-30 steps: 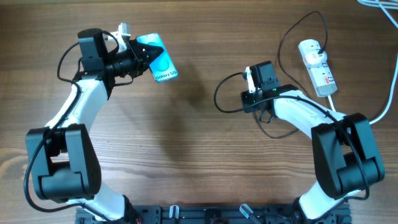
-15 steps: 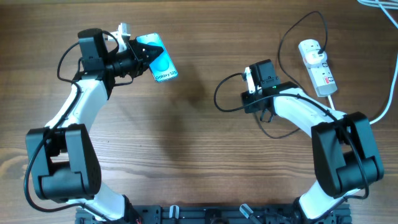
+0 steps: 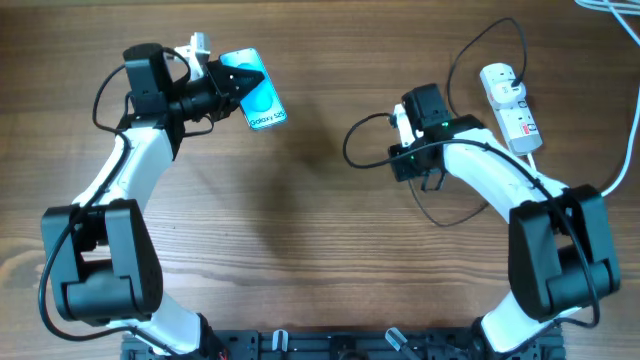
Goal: Plug charger to phone and switch on socket
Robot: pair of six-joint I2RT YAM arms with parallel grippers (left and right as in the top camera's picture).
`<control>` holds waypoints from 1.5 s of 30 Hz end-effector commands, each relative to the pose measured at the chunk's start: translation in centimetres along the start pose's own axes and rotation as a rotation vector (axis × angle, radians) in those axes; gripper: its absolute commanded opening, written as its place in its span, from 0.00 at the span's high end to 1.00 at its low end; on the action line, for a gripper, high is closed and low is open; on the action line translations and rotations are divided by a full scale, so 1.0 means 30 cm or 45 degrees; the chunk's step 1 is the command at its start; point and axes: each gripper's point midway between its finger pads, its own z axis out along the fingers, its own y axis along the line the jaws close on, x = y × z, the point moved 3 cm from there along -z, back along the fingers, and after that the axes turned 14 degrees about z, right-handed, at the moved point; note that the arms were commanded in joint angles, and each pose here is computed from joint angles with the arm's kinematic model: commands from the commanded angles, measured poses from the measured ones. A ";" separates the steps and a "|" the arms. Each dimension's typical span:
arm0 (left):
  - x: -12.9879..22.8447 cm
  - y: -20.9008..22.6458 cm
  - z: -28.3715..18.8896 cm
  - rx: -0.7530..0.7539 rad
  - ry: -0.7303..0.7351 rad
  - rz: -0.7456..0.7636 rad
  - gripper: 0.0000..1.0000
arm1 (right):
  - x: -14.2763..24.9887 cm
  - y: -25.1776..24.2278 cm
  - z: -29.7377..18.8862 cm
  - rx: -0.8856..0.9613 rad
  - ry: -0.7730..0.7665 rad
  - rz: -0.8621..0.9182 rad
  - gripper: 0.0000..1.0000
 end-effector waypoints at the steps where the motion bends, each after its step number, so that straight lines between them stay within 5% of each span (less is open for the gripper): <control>1: -0.013 -0.056 -0.014 0.068 0.007 0.046 0.96 | -0.032 -0.020 -0.027 0.042 -0.076 0.017 0.96; 10: -0.012 -0.056 -0.014 0.067 0.008 0.044 0.96 | 0.042 -0.043 0.058 0.038 -0.076 0.015 0.94; 13: -0.012 -0.056 -0.014 0.067 0.008 0.044 0.96 | 0.051 -0.046 0.065 0.039 -0.073 0.015 0.74; 18: -0.012 -0.056 -0.014 0.067 0.008 0.044 0.96 | 0.073 -0.052 0.066 0.050 -0.035 0.037 0.68; 23: -0.013 -0.055 -0.014 0.064 0.006 0.044 0.96 | 0.092 -0.057 0.066 0.059 0.000 0.042 0.81; 32: -0.014 -0.055 -0.014 0.063 0.005 0.045 0.96 | 0.052 -0.046 0.065 0.038 -0.071 0.037 0.79; 39: -0.013 -0.055 -0.014 0.064 0.005 0.045 0.96 | 0.065 -0.013 0.066 -0.050 -0.040 0.001 0.96; 45: -0.014 -0.089 -0.017 0.140 0.025 0.091 0.96 | 0.051 0.170 -0.028 -0.584 0.026 -0.009 0.96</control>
